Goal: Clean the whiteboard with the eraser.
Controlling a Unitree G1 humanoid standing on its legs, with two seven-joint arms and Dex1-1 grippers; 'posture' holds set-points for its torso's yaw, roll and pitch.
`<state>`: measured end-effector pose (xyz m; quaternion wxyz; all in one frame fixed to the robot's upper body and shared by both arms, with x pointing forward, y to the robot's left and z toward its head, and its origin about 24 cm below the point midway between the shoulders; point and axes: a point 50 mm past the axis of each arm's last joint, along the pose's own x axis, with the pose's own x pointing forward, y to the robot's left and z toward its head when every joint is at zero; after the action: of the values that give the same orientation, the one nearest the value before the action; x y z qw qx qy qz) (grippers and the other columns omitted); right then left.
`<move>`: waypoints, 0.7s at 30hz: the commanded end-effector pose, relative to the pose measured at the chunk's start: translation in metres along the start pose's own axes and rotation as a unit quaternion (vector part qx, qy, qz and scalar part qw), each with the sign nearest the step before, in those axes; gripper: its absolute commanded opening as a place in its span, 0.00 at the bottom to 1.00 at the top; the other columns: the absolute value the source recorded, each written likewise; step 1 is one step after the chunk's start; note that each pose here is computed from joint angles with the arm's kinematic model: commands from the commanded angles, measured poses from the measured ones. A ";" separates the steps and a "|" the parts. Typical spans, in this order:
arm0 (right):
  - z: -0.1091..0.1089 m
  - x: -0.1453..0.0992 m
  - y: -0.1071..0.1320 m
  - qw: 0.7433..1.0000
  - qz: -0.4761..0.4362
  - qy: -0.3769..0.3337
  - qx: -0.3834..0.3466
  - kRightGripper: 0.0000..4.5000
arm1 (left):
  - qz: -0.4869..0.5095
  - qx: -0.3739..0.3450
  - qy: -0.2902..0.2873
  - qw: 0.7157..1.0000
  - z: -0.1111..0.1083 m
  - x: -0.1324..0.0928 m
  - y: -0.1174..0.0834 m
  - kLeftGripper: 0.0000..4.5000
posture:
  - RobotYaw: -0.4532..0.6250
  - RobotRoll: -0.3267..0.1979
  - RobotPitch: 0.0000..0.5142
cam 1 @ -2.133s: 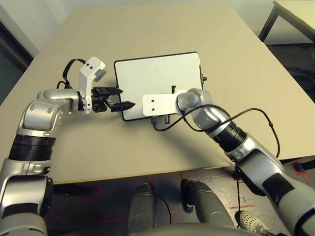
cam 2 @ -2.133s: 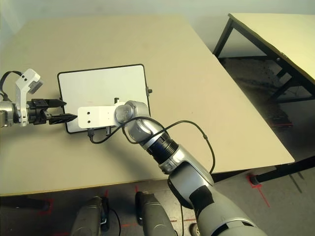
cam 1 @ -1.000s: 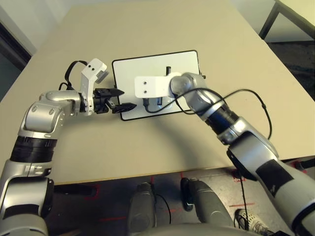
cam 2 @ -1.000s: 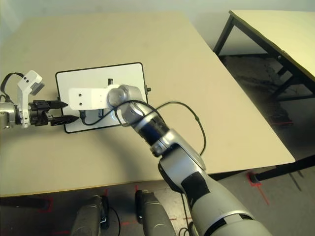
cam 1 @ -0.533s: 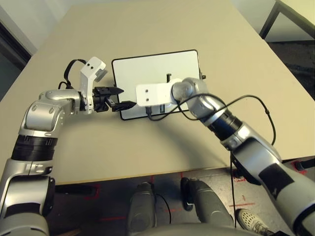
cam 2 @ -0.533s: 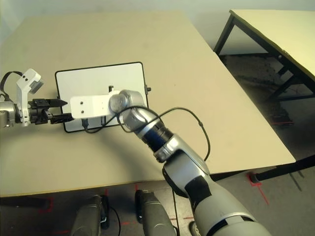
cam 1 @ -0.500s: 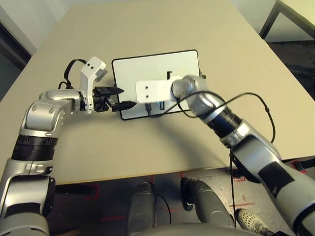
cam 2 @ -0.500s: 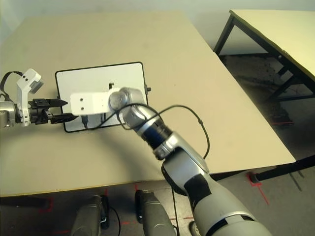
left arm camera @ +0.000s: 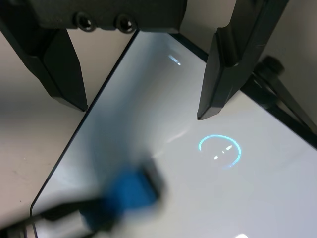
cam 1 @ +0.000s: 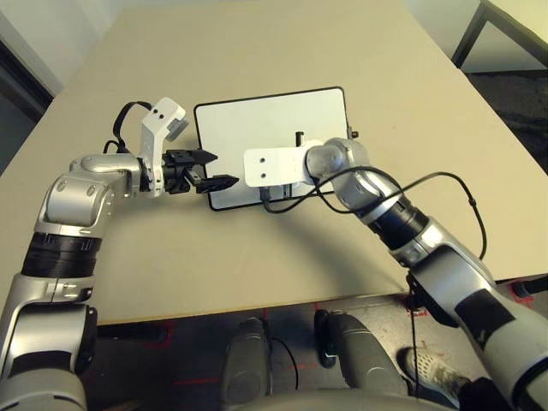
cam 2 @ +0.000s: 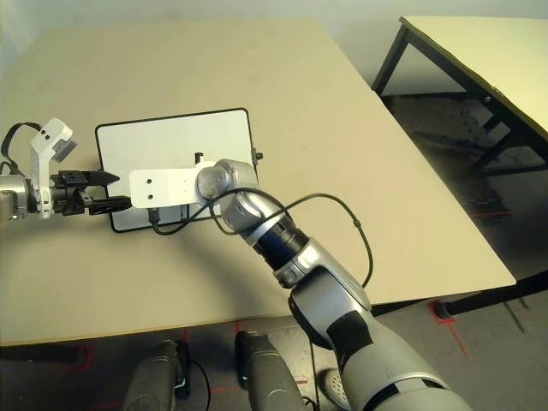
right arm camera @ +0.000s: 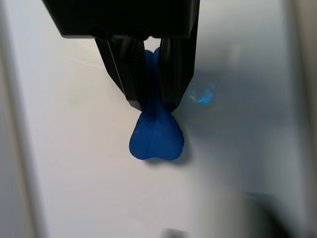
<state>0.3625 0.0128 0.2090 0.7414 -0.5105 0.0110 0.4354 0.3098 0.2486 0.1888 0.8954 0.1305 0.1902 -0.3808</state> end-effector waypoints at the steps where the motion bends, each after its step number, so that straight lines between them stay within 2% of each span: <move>1: -0.006 0.005 -0.007 1.000 -0.011 0.011 0.022 0.06 | 0.000 -0.002 0.009 1.000 -0.004 0.001 -0.001 1.00 | 0.40 0.62 0.35; 3: -0.007 0.005 0.004 1.000 0.016 0.009 0.019 0.06 | 0.001 -0.002 0.009 1.000 -0.005 0.001 -0.001 1.00 | 0.40 0.62 0.35; 8: -0.012 -0.005 0.051 0.994 0.111 0.009 0.011 0.06 | 0.004 -0.003 0.010 1.000 -0.007 -0.001 0.000 1.00 | 0.40 0.62 0.35; 11: -0.010 -0.009 0.062 0.992 0.123 0.009 0.007 0.06 | 0.005 -0.004 0.009 1.000 -0.007 -0.001 0.000 1.00 | 0.40 0.62 0.35; 13: -0.004 -0.007 0.054 0.994 0.105 0.006 0.008 0.06 | 0.005 -0.005 0.009 1.000 -0.008 -0.001 0.000 1.00 | 0.40 0.62 0.35; 16: 0.009 -0.004 0.030 0.998 0.056 -0.006 0.006 0.06 | 0.004 -0.004 0.010 1.000 -0.007 -0.001 0.001 1.00 | 0.40 0.62 0.35; 21: 0.022 0.002 0.008 0.999 0.020 -0.024 0.011 0.06 | 0.003 -0.003 0.009 1.000 -0.006 -0.001 0.001 1.00 | 0.40 0.62 0.34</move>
<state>0.3465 0.0288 0.2134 0.7319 -0.5044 0.0110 0.4580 0.3084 0.2501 0.1894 0.8966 0.1321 0.1839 -0.3805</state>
